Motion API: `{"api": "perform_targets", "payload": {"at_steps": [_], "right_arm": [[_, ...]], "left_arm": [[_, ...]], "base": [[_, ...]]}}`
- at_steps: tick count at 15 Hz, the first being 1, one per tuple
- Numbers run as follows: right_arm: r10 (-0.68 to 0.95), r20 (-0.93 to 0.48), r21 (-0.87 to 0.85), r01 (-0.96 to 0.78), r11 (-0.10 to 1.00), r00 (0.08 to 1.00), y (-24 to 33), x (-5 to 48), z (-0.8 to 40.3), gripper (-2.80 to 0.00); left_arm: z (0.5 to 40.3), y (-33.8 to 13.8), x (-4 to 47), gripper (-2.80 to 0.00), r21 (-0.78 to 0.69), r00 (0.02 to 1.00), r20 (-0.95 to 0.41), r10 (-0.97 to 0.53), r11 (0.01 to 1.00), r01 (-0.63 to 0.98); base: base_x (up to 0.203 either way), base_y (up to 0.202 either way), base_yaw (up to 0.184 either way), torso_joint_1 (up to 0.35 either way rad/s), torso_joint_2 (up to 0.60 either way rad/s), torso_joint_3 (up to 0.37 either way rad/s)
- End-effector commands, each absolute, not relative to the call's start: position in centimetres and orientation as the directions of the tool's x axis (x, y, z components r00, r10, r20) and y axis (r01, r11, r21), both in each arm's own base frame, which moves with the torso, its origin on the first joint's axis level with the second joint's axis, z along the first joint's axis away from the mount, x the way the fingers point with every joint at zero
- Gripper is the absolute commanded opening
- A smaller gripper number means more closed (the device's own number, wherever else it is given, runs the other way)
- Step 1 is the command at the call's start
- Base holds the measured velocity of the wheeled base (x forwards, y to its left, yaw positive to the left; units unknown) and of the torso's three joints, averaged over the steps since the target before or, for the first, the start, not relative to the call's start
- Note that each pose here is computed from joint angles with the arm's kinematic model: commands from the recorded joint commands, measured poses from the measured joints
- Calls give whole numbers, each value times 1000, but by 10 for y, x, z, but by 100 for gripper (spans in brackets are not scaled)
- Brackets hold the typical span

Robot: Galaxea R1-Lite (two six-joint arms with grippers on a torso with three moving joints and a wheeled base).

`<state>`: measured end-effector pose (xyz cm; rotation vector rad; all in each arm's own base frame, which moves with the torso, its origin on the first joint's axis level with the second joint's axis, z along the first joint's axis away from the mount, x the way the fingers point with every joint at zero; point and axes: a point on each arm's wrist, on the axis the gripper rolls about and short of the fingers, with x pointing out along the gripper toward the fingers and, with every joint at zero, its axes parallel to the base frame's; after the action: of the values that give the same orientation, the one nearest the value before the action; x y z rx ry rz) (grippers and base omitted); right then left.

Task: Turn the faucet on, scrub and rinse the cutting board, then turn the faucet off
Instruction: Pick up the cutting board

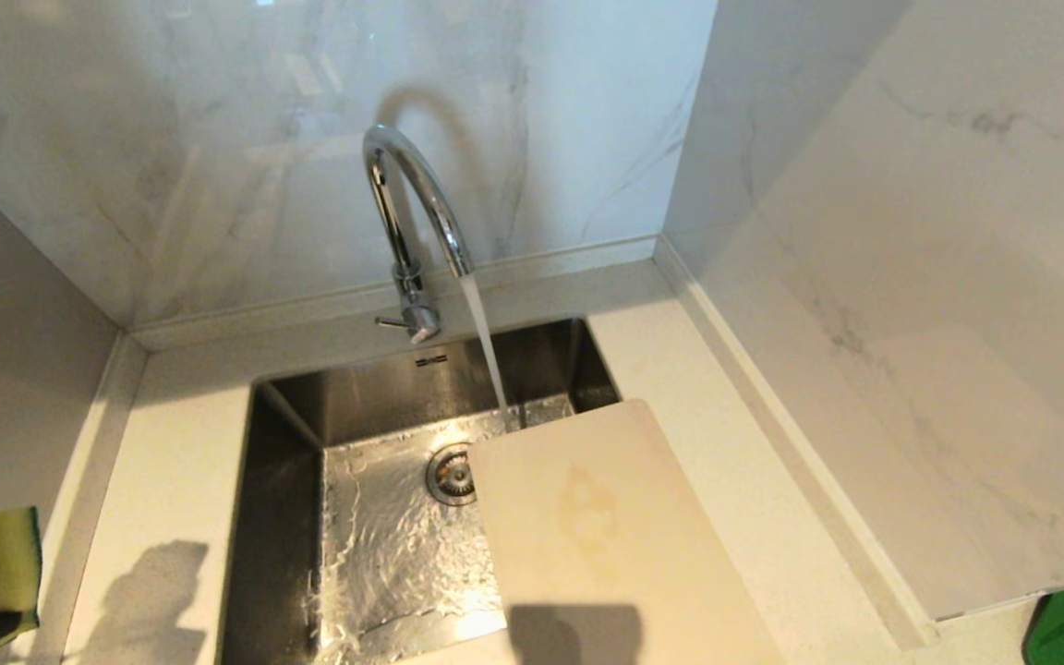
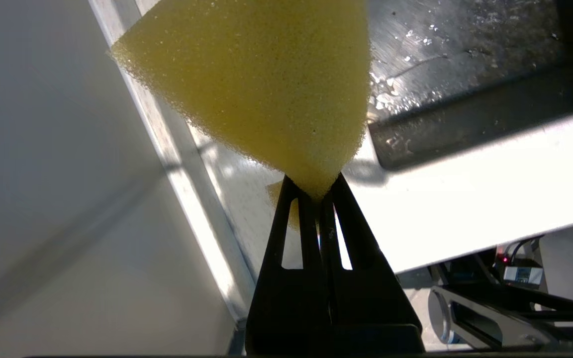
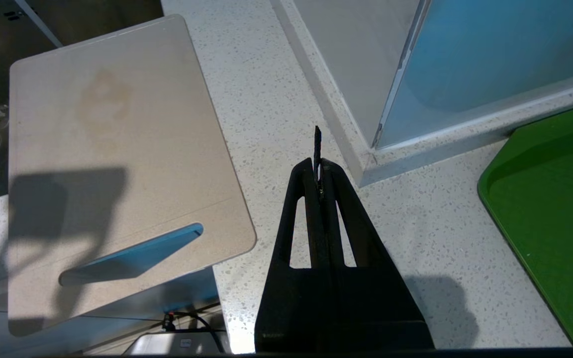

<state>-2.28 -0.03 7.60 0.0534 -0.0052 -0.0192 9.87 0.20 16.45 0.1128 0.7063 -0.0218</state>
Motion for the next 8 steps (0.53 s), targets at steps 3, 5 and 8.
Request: {"api": "perform_targets", "payload": {"at_steps": [3,5,8], "right_arm": [[-18,5,54,18,998,1000,0,-23,75,-280],[-18,5,54,18,998,1000,0,-23,75,-280],[-18,5,54,18,998,1000,0,-23,75,-280]], "left_arm": [[135,0,40,-280,93,852,-524,-12,993,71],[113,0,25,-280,94,865,-501,-17,993,74],[90,0,11,-280,90,869,-494,-19,993,73]], "base": [[0,0,0,0,0,0],[0,0,0,0,0,0],[0,0,0,0,0,0]]}}
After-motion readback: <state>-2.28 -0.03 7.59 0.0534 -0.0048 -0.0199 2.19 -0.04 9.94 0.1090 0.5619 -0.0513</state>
